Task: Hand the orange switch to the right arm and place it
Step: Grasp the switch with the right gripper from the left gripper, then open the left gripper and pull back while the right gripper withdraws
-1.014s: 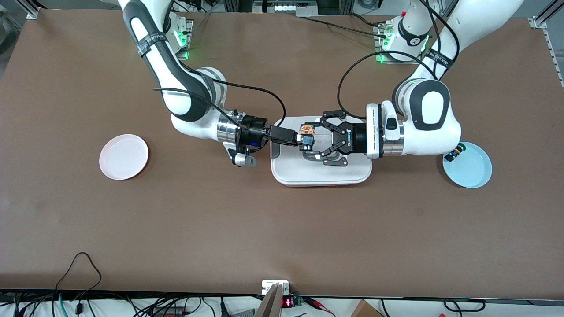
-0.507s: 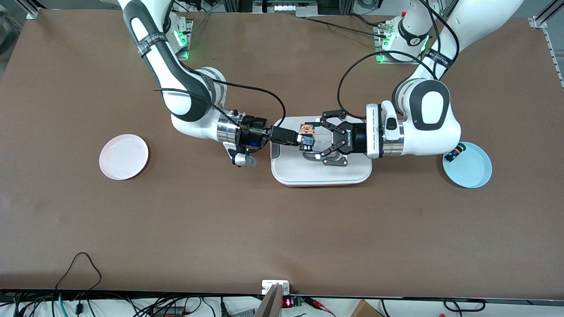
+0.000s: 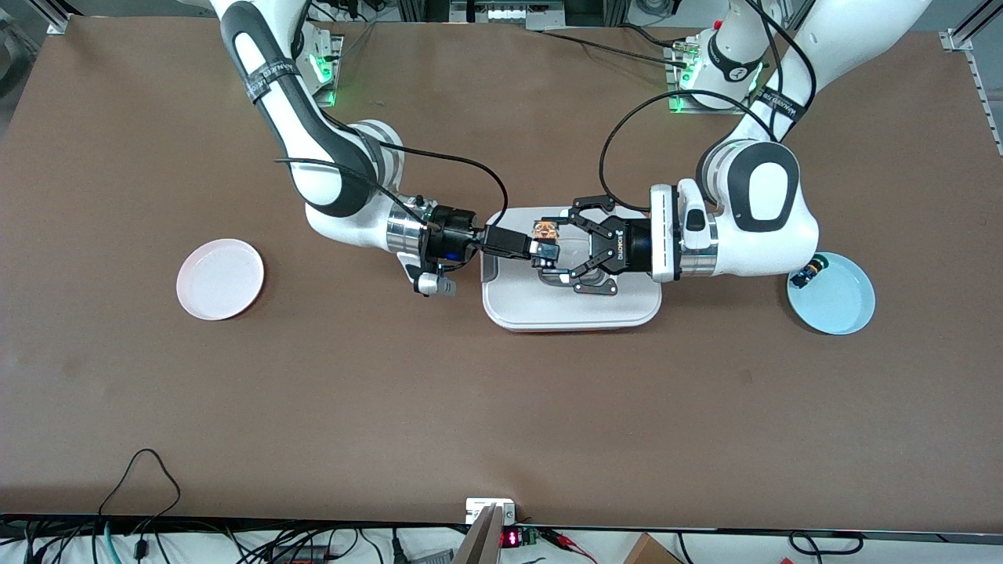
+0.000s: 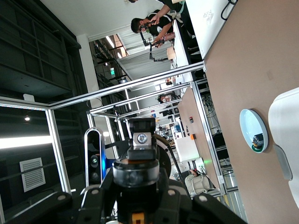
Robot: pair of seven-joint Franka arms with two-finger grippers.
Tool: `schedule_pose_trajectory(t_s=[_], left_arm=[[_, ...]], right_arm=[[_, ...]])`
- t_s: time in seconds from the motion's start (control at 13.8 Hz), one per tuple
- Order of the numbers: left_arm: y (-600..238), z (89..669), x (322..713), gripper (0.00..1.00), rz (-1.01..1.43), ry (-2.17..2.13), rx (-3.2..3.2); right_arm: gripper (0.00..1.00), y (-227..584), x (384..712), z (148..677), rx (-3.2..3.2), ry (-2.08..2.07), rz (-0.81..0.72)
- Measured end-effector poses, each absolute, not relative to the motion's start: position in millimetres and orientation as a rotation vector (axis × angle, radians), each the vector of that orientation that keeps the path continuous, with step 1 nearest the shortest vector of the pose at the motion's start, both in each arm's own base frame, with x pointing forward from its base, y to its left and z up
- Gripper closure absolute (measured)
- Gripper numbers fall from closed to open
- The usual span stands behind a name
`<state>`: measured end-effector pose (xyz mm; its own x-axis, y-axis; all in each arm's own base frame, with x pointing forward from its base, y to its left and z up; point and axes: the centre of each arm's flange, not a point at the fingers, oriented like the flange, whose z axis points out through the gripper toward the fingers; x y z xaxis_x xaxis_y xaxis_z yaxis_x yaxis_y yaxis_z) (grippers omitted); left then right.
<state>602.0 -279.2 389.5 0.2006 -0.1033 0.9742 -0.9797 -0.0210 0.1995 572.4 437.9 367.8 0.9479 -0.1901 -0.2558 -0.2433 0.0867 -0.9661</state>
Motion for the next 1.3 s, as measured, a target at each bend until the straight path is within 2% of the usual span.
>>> schedule_pose_trajectory(t_s=[0.14,0.29,0.36,0.8,1.3], left_arm=[[-279,389,602,0.23,1.014,-1.128,1.382],[-279,389,602,0.02,1.013,-1.127,1.383],[-278,389,602,0.00,1.014,-1.126,1.384],[-265,391,604,0.00,0.974,-1.113,1.363],[-211,424,603,0.00,0.633,-1.231,1.496]], right_arm=[[0.63,438,573,368,-1.493,0.353,0.040],[0.63,436,575,370,-1.491,0.353,0.034],[0.63,435,576,370,-1.491,0.354,0.031],[0.63,417,589,371,-1.481,0.366,0.011],[0.63,378,613,373,-1.477,0.283,0.013]])
